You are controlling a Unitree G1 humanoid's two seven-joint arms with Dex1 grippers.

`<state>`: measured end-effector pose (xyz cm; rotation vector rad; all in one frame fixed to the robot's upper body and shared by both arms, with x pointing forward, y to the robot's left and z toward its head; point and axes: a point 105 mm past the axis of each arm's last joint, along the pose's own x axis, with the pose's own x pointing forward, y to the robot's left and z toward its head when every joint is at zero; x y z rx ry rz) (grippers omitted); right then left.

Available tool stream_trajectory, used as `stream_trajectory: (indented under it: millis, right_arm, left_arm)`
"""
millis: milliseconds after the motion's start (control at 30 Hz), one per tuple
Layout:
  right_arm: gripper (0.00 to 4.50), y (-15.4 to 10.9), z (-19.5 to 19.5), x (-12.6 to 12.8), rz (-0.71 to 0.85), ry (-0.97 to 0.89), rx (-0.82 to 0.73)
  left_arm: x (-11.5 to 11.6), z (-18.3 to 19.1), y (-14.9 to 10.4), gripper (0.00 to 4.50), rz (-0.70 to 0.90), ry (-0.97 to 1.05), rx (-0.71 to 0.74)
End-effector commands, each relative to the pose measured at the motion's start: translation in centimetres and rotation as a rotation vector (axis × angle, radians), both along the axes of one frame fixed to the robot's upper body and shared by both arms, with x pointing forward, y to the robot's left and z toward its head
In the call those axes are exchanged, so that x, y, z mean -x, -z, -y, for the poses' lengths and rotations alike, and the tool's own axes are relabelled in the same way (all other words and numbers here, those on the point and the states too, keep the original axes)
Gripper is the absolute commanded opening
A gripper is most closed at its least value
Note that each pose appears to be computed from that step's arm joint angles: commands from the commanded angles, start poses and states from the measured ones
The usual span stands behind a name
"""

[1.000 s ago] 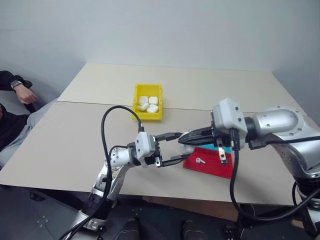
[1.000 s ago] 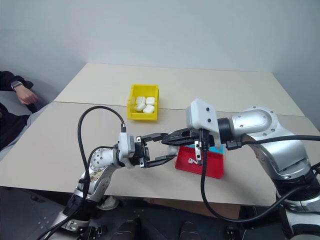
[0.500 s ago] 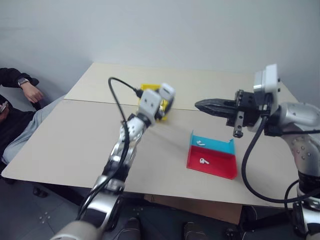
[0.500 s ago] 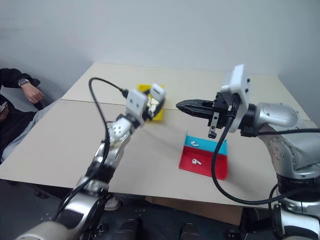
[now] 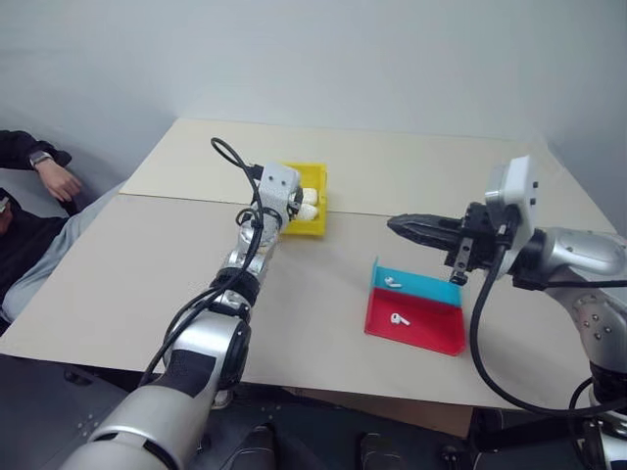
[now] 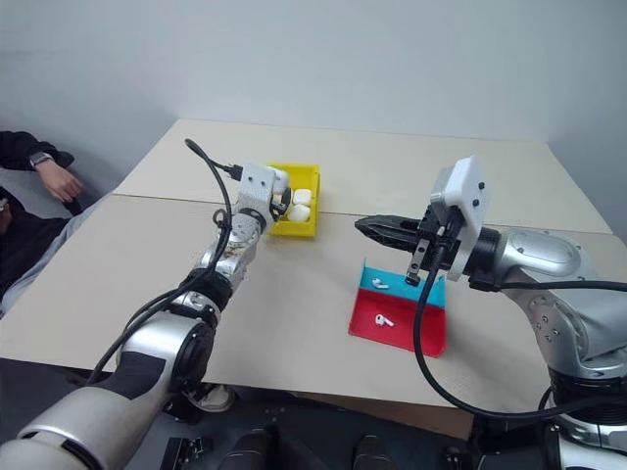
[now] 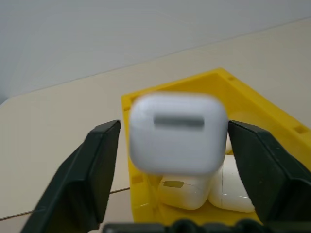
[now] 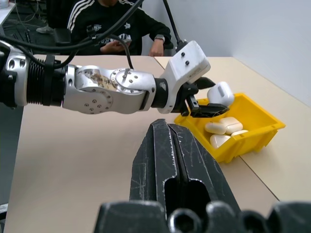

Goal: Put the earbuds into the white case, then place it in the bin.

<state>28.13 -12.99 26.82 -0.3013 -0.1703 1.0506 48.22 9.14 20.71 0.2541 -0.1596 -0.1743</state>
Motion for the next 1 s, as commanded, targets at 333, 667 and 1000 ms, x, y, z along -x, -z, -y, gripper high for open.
stream_trajectory:
  millis: [333,667,1000]
  right_arm:
    - [0.00,0.2,0.4,0.3,0.049,0.024,0.068]
    - [0.00,3.3,7.6,0.7,0.116,0.096,0.352]
    - [0.00,3.6,14.0,1.3,0.155,0.161,0.528]
  left_arm:
    - [1.3,0.9,-4.7,4.42,0.095,0.252,0.031]
    - [12.4,-4.9,-2.3,4.42,-0.004,0.772,-0.069]
    - [19.5,-10.7,-0.8,4.42,-0.175,0.738,-0.099]
